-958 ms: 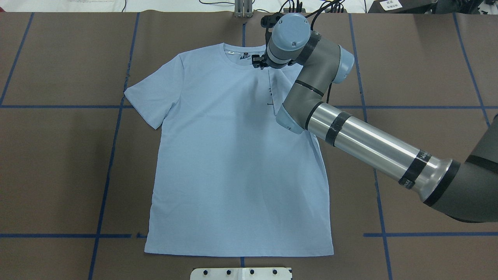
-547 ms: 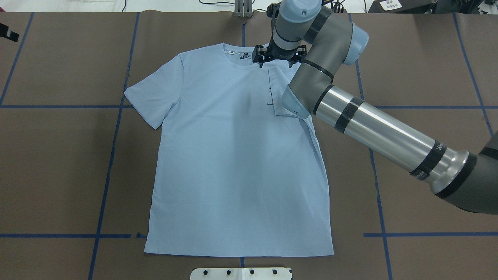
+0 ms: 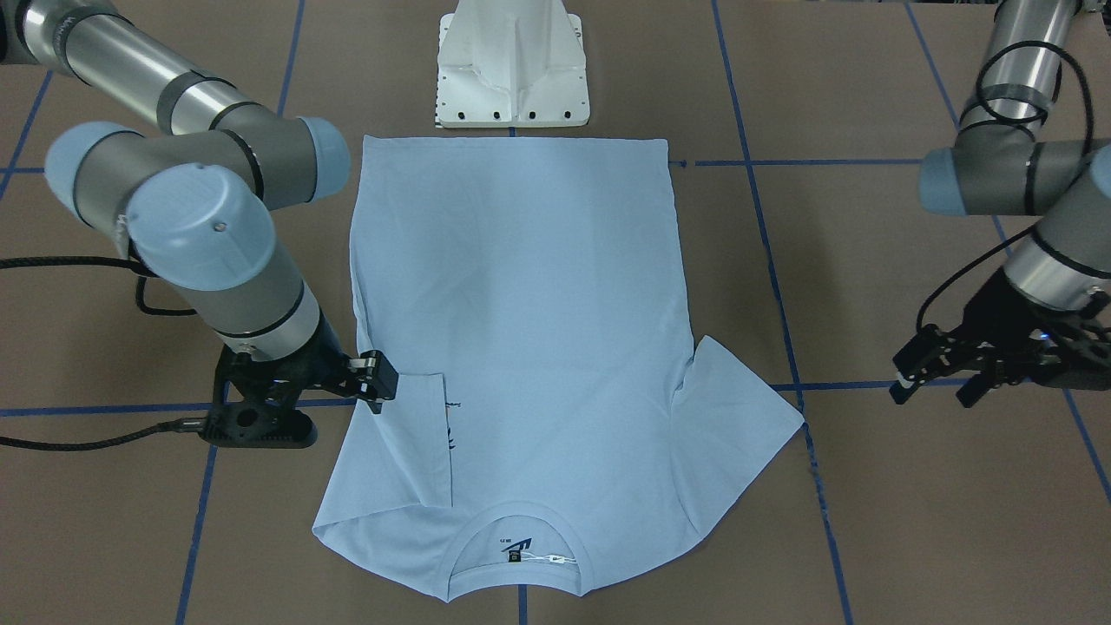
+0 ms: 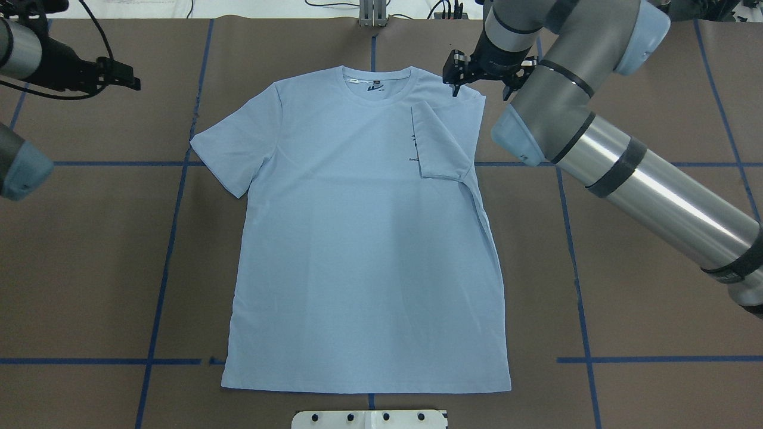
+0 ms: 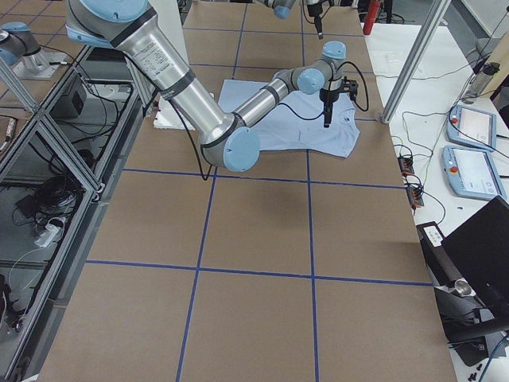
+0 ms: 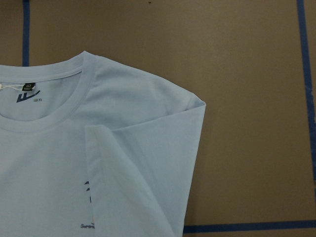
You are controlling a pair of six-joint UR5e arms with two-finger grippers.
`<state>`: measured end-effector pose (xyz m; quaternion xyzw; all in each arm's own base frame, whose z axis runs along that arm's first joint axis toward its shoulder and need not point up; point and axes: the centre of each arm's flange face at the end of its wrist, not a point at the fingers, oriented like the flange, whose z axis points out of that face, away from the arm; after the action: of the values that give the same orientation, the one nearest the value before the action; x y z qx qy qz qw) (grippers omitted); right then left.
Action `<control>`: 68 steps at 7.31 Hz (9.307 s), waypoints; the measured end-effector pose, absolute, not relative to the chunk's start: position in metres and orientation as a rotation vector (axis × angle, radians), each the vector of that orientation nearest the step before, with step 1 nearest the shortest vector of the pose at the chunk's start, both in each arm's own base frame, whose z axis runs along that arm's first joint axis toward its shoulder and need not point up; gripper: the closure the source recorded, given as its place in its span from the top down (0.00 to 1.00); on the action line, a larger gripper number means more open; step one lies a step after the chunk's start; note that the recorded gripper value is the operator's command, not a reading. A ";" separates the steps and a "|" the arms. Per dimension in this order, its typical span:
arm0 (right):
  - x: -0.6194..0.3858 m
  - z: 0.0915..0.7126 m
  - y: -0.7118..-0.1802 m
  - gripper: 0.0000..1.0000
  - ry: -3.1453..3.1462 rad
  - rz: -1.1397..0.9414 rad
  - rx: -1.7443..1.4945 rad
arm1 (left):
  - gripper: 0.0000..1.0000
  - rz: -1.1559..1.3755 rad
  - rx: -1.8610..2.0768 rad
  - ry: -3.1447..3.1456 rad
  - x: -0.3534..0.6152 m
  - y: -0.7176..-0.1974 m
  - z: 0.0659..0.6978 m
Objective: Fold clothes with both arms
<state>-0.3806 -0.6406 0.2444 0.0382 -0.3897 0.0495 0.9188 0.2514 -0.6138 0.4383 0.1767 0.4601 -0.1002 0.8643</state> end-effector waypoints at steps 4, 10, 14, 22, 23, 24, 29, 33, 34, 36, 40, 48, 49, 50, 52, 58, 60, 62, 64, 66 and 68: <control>-0.342 0.277 -0.642 1.00 -0.806 0.051 0.057 | 0.98 -0.343 0.385 0.881 0.356 -0.598 0.442; -0.343 0.279 -0.642 1.00 -0.802 0.049 0.061 | 0.78 -0.327 0.386 0.830 0.401 -0.596 0.457; -0.344 0.279 -0.642 1.00 -0.801 0.050 0.061 | 0.70 -0.320 0.380 0.822 0.404 -0.594 0.461; -0.343 0.280 -0.643 1.00 -0.800 0.051 0.061 | 0.00 -0.309 0.370 0.827 0.407 -0.590 0.452; -0.343 0.281 -0.642 1.00 -0.800 0.051 0.061 | 0.00 -0.309 0.361 0.816 0.406 -0.587 0.437; -0.342 0.281 -0.642 1.00 -0.800 0.052 0.062 | 0.00 -0.311 0.348 0.802 0.406 -0.587 0.413; -0.338 0.284 -0.639 1.00 -0.810 0.051 0.074 | 0.03 -0.400 0.244 0.820 0.542 -0.637 0.247; -0.339 0.293 -0.637 1.00 -0.804 0.051 0.068 | 1.00 -0.360 0.266 0.925 0.603 -0.620 0.247; -0.342 0.295 -0.636 1.00 -0.802 0.051 0.063 | 1.00 -0.356 0.277 0.940 0.599 -0.620 0.243; -0.345 0.295 -0.630 1.00 -0.805 0.052 0.058 | 1.00 -0.333 0.265 0.993 0.573 -0.610 0.234; -0.371 0.307 -0.507 1.00 -0.798 0.105 0.067 | 1.00 -0.135 0.283 0.966 0.457 -0.518 0.281; -0.485 0.330 -0.224 0.97 -0.845 0.195 0.039 | 1.00 -0.047 0.316 0.958 0.343 -0.416 0.328; -0.489 0.335 -0.219 0.97 -0.836 0.187 0.030 | 1.00 -0.045 0.319 0.964 0.343 -0.416 0.324; -0.490 0.339 -0.214 0.97 -0.826 0.179 0.019 | 1.00 -0.043 0.322 0.970 0.344 -0.416 0.321; -0.487 0.352 -0.209 0.86 -0.800 0.168 0.000 | 1.00 -0.040 0.327 0.978 0.345 -0.416 0.316; -0.483 0.365 -0.202 0.00 -0.774 0.154 -0.035 | 1.00 -0.036 0.333 0.982 0.348 -0.418 0.312; -0.483 0.362 -0.201 0.00 -0.780 0.151 -0.036 | 1.00 -0.034 0.333 0.981 0.350 -0.420 0.312; -0.483 0.362 -0.200 0.00 -0.781 0.151 -0.037 | 1.00 -0.033 0.333 0.981 0.351 -0.420 0.312; -0.483 0.361 -0.198 1.00 -0.782 0.147 -0.038 | 1.00 -0.032 0.333 0.981 0.352 -0.421 0.312; -0.484 0.361 -0.195 1.00 -0.783 0.141 -0.041 | 1.00 -0.032 0.333 0.981 0.352 -0.421 0.312; -0.485 0.361 -0.192 1.00 -0.782 0.137 -0.044 | 1.00 -0.033 0.333 0.981 0.351 -0.421 0.312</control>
<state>-0.4851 -0.1923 0.3609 -0.0213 -0.3808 0.0666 0.9220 0.3514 -0.4207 0.3118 0.1593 0.4686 -0.0156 0.8688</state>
